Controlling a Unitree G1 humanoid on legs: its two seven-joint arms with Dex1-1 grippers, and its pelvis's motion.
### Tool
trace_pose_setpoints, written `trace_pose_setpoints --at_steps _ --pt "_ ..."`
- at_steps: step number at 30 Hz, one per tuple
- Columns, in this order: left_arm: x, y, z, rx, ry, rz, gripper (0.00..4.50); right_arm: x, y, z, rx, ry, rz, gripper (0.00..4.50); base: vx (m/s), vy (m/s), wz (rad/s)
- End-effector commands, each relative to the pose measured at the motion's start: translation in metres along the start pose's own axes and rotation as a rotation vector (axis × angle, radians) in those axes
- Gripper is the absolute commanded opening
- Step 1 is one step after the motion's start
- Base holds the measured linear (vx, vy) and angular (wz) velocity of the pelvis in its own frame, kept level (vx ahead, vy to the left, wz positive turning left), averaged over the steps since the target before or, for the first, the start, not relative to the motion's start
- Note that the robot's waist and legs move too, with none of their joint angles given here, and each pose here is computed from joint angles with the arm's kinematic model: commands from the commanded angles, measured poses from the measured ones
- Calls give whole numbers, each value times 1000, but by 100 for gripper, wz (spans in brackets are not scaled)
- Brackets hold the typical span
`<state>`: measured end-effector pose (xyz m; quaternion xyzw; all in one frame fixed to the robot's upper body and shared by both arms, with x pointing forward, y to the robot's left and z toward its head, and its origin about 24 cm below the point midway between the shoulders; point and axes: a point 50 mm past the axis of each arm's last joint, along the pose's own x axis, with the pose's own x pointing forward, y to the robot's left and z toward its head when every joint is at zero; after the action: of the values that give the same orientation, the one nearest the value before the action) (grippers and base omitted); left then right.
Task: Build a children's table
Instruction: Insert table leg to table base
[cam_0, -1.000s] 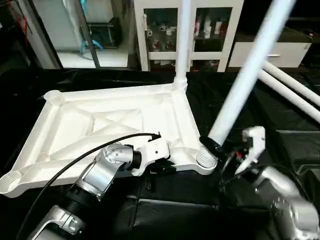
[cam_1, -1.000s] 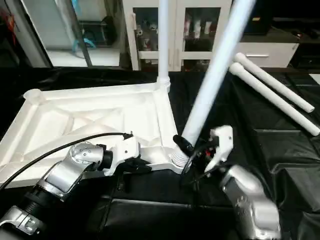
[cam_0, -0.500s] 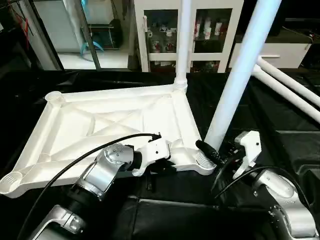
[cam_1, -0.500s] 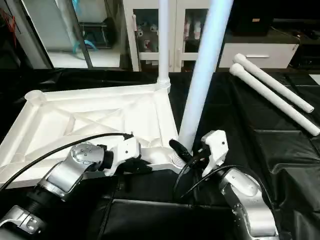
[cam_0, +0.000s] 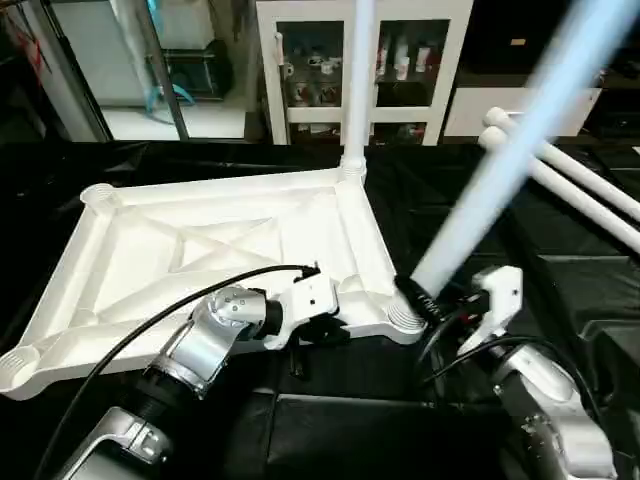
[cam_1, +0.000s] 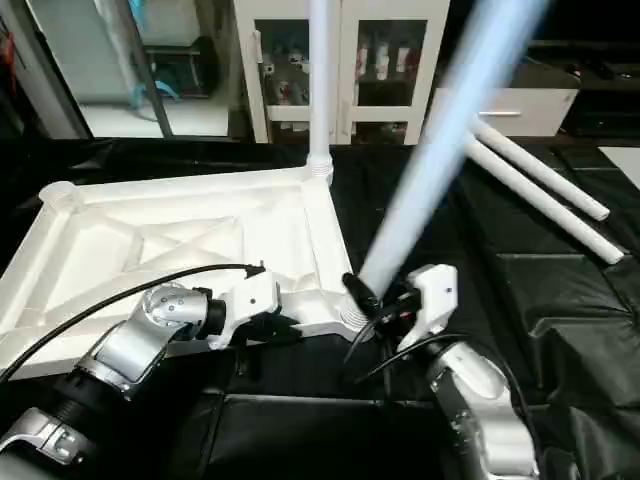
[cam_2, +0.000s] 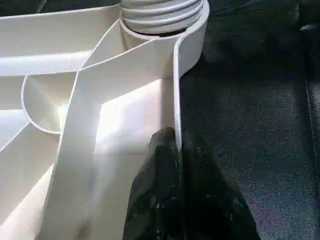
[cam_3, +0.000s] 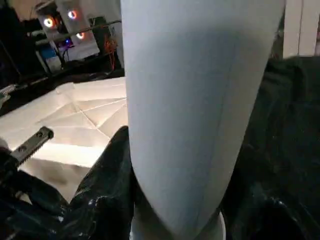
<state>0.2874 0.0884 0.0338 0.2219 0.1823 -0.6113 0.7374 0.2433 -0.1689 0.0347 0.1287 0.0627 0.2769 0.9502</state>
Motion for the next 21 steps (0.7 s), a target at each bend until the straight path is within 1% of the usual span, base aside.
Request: trace_pose_setpoints --at_steps 1,2,4,6,8,10,12,13,15,16,18,21 --pt "-4 8 11 36 -57 41 0 -19 -9 -48 144 244 -80 186 0 0 0" --pt "-4 8 11 35 -57 42 0 -20 -9 -48 144 247 -80 186 0 0 0" --pt "-4 8 11 37 -58 43 0 -20 -12 -50 198 266 -94 186 0 0 0" --pt "-4 8 11 37 -59 44 0 -21 -13 -51 208 278 -101 186 0 0 0" --pt "-3 9 12 37 -61 46 0 -22 -14 -52 208 304 -105 186 0 0 0" --pt "-3 9 13 37 -65 52 0 -23 -14 -53 188 327 -84 186 0 0 0" --pt "-3 10 13 38 -67 58 0 -24 -12 -53 142 340 -48 186 0 0 0" --pt "-3 10 13 39 -67 59 0 -26 -10 -54 86 348 -22 186 0 0 0" --pt "-3 10 13 40 -67 59 0 -26 -10 -54 70 349 -17 186 0 0 0" --pt "-3 10 13 45 -65 61 0 -27 -9 -55 -29 368 0 186 0 0 0" --pt "-4 10 13 49 -64 62 0 -28 -7 -58 -111 389 26 186 0 0 0" --pt "-3 11 13 51 -61 62 0 -28 -4 -62 -146 410 46 186 0 0 0"
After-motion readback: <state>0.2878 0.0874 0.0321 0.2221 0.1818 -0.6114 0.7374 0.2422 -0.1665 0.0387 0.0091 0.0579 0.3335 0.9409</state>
